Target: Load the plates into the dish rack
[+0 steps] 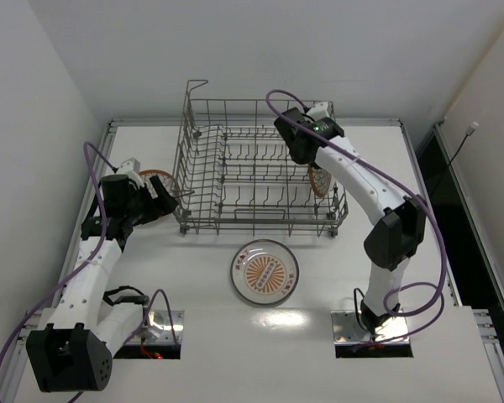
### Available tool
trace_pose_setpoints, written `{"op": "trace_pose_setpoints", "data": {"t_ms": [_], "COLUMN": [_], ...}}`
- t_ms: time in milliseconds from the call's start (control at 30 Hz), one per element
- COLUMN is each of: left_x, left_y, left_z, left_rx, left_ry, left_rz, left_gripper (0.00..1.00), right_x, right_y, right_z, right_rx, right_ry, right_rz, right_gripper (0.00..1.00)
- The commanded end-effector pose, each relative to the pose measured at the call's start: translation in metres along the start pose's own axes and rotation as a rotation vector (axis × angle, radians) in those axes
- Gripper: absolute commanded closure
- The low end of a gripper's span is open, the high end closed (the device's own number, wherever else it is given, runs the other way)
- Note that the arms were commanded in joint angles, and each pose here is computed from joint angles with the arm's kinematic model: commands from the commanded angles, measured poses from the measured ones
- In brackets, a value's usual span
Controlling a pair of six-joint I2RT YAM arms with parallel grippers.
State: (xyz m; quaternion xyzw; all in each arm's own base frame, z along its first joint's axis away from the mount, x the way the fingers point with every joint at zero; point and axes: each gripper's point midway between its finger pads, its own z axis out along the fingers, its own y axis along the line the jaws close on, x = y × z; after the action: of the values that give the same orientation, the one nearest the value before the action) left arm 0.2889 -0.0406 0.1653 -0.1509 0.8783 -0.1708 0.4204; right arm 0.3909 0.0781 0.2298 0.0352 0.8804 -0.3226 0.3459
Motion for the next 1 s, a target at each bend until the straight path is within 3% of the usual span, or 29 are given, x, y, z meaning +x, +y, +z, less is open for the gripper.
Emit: {"op": "trace_pose_setpoints", "data": {"t_ms": [0, 267, 433, 700, 967], "left_x": [-0.009, -0.009, -0.009, -0.009, -0.009], "left_y": [-0.008, -0.008, -0.008, -0.008, -0.008], "left_z": [-0.002, -0.002, -0.002, -0.002, -0.002], "left_rx": [0.029, 0.029, 0.029, 0.029, 0.029], "left_ry": [-0.038, -0.038, -0.038, -0.038, -0.038], "left_rz": [0.017, 0.017, 0.017, 0.017, 0.017], "left_gripper": [0.24, 0.24, 0.24, 0.24, 0.24], "right_x": [0.003, 0.047, 0.067, 0.085, 0.071], "right_y": [-0.020, 0.017, 0.022, 0.023, 0.037], "right_z": [-0.002, 0.001, -0.003, -0.010, -0.024], "right_rx": [0.058, -0.104, -0.115, -0.025, 0.068], "right_ry": [-0.019, 0.048, 0.050, 0.005, -0.049], "right_rz": [0.002, 0.025, -0.019, -0.127, -0.209], "right_gripper": [1.00, 1.00, 0.98, 1.00, 1.00]}}
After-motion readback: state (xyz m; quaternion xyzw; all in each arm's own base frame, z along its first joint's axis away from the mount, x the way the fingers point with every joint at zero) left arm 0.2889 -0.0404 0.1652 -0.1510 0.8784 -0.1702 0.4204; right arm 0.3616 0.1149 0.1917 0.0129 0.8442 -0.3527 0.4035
